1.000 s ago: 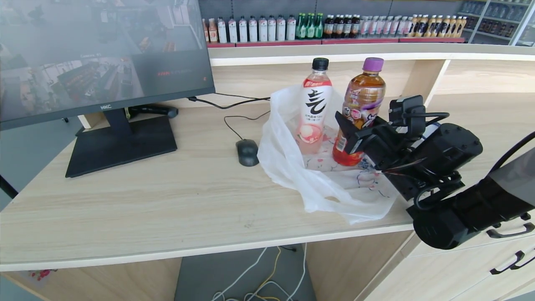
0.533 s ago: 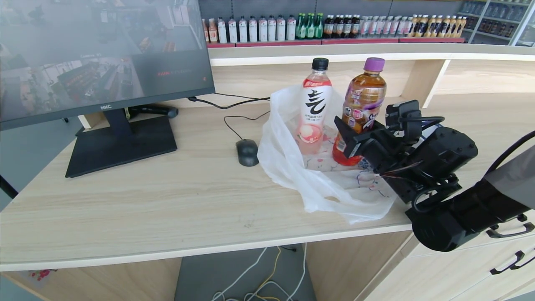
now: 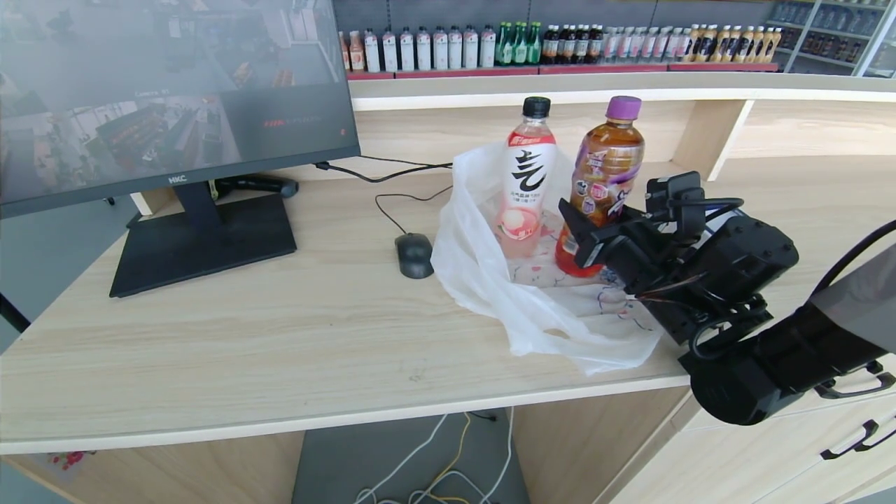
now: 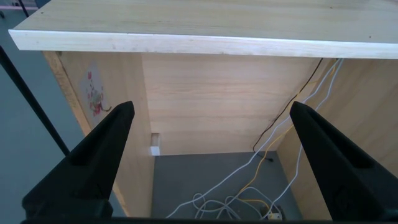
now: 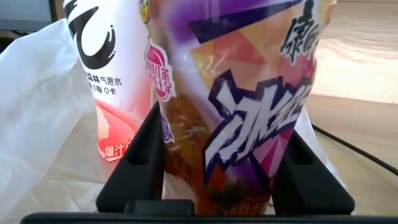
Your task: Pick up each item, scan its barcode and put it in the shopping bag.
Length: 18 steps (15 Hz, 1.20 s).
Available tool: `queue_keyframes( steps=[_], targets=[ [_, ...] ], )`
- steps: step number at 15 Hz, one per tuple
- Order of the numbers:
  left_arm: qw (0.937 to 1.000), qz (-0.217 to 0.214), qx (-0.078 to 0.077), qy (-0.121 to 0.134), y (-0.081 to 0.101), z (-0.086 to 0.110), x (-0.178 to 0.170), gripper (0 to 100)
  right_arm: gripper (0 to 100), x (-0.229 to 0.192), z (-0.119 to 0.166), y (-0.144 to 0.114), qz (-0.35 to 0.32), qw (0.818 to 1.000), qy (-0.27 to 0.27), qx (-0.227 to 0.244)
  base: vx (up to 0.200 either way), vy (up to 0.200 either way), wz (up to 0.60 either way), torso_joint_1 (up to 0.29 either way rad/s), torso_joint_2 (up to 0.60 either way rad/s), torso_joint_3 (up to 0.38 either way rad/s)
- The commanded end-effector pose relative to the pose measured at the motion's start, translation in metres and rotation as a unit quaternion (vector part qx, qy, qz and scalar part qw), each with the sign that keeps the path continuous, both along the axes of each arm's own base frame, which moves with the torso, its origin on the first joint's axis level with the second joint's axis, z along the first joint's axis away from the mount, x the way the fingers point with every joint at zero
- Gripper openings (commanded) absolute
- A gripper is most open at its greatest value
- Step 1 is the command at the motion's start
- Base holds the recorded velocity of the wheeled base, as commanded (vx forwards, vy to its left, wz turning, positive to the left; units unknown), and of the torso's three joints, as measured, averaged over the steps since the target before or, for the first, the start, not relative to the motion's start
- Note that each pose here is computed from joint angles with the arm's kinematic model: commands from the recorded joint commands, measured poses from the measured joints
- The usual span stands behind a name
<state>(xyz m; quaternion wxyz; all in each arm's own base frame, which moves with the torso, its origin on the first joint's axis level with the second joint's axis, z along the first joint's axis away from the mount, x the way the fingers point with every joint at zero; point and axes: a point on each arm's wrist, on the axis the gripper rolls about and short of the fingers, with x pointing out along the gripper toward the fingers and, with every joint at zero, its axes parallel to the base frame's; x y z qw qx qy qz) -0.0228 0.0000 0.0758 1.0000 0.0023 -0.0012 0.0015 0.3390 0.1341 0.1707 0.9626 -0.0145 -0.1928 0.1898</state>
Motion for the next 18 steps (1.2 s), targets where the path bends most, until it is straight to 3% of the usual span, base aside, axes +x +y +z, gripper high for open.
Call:
queue_keyframes(
  steps=[1, 5, 6, 11, 18],
  targets=[
    [1.0000, 0.000, 0.000, 0.000, 0.000, 0.000, 0.000, 100, 0, -0.001, 0.000, 0.000, 0.001, 1.000, -0.001, 0.000, 0.000, 0.000, 0.00, 0.000, 0.00, 0.000],
    [1.0000, 0.000, 0.000, 0.000, 0.000, 0.000, 0.000, 100, 0, -0.001, -0.001, -0.001, 0.001, 1.000, 0.004, 0.001, 0.000, 0.000, 0.00, 0.000, 0.00, 0.000],
    [1.0000, 0.000, 0.000, 0.000, 0.000, 0.000, 0.000, 100, 100, -0.001, -0.001, 0.000, 0.003, 1.000, 0.003, 0.004, 0.000, 0.000, 0.00, 0.000, 0.00, 0.000],
    [1.0000, 0.000, 0.000, 0.000, 0.000, 0.000, 0.000, 100, 100, -0.011, 0.014, -0.002, 0.006, 1.000, -0.014, 0.011, 0.000, 0.000, 0.00, 0.000, 0.00, 0.000],
    [1.0000, 0.000, 0.000, 0.000, 0.000, 0.000, 0.000, 100, 100, -0.070, 0.045, -0.019, 0.015, 0.999, -0.036, 0.018, 0.000, 0.000, 0.00, 0.000, 0.00, 0.000]
  ],
)
